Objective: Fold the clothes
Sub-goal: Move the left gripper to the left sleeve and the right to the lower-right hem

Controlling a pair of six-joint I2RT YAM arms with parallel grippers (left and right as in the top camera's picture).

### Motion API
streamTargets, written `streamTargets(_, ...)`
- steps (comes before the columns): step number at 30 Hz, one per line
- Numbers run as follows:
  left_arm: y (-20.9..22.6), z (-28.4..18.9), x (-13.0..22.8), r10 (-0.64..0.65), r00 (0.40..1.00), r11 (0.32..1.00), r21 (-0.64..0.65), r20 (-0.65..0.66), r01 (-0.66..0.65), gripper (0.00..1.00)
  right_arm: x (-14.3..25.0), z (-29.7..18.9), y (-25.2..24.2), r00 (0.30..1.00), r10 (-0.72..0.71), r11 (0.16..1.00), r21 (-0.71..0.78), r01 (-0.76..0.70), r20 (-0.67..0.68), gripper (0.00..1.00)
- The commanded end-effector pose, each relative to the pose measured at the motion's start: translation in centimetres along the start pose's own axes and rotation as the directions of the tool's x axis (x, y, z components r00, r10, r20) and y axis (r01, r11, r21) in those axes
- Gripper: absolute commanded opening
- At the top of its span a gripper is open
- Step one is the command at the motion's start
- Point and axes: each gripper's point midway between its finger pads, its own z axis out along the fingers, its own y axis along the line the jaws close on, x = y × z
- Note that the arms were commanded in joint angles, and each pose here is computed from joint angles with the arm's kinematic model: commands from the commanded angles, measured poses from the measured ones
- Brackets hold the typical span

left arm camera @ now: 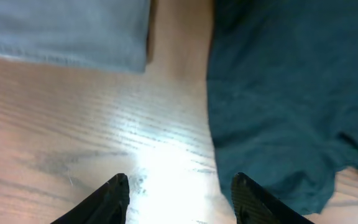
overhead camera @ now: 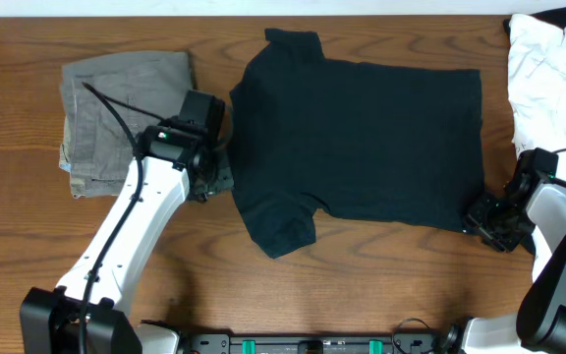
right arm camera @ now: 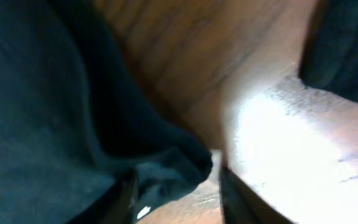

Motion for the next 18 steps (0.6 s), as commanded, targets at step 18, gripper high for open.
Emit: streamTargets(18,-5.2,7.1,9.2,-0.026,0.968,0.957,0.274,-0.251,0.096,0.63,0.9,0.9,-0.4,1.0,0.005,1.0,0.017,-0.005,-0.021,0.24)
